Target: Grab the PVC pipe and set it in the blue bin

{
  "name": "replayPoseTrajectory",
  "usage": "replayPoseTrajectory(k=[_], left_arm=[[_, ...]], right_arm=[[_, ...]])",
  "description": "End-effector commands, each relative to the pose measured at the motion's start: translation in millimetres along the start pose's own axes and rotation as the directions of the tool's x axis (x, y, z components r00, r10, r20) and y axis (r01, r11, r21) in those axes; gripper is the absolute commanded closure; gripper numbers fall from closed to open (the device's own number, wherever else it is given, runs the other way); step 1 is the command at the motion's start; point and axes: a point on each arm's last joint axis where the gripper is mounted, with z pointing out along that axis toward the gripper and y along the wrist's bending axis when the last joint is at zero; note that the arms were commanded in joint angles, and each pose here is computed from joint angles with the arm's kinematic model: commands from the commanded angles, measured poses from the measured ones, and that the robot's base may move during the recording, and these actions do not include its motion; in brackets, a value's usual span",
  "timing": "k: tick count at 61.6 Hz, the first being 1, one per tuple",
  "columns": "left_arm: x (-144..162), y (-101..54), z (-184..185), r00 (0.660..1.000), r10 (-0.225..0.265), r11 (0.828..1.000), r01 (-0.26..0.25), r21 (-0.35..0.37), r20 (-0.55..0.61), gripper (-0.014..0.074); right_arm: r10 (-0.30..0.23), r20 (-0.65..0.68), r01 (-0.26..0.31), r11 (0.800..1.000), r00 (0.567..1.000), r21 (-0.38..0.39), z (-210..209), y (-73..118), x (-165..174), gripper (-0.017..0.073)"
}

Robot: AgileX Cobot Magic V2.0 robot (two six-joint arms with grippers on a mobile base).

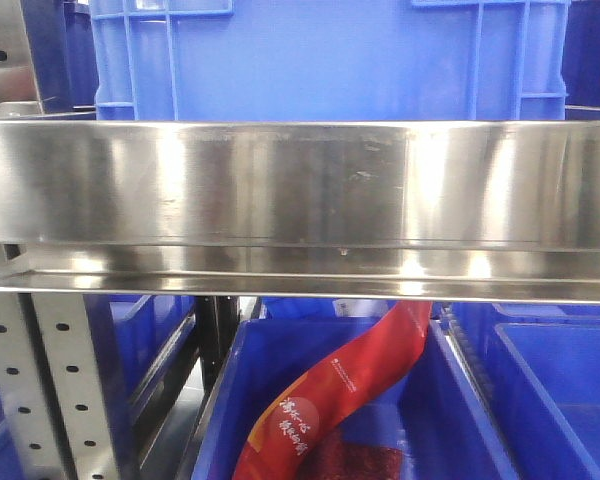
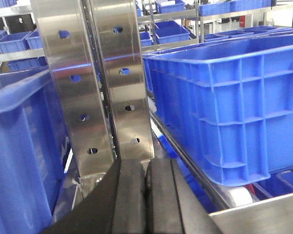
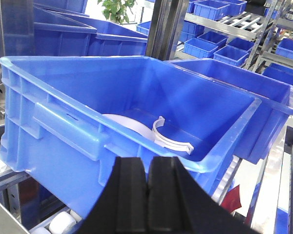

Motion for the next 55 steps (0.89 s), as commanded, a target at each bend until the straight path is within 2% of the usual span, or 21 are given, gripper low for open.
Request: replayPoseTrajectory(k=[1, 32, 39, 51, 55], left_arm=[[1.7, -0.4, 0.6, 0.998, -0.004, 1.000, 0.004, -0.008, 0.057, 0.0704], [34.0, -5.5, 4.6, 1.000, 0.012, 1.000, -0.012, -0.002, 0.004, 0.0704], [38.9, -3.1, 4.8, 1.000, 0.012, 0.999, -0.013, -0.036, -0.010, 0.0704], [41.7, 5.5, 4.1, 0.999, 0.010, 0.991, -0.014, -0.136, -0.032, 0.0704], [42.1, 7.9, 3.7, 0.999, -0.008, 0.987, 0.002, -0.163, -0.034, 0.0704]], right_arm=[[-0.003, 0.014, 0.003, 1.000, 1.000, 0.016, -1.9, -1.3, -1.2, 0.0722], [-0.003, 0.014, 0.003, 1.000, 1.000, 0.016, -1.9, -1.3, -1.2, 0.0722], [-0.003, 0.014, 0.003, 1.000, 1.000, 0.016, -1.9, -1.3, -1.2, 0.0722], [-0.003, 0.014, 0.003, 1.000, 1.000, 0.016, -1.9, -1.3, -1.2, 0.0722], [-0.003, 0.014, 0.003, 1.000, 1.000, 0.016, -1.9, -1.3, -1.2, 0.0722]])
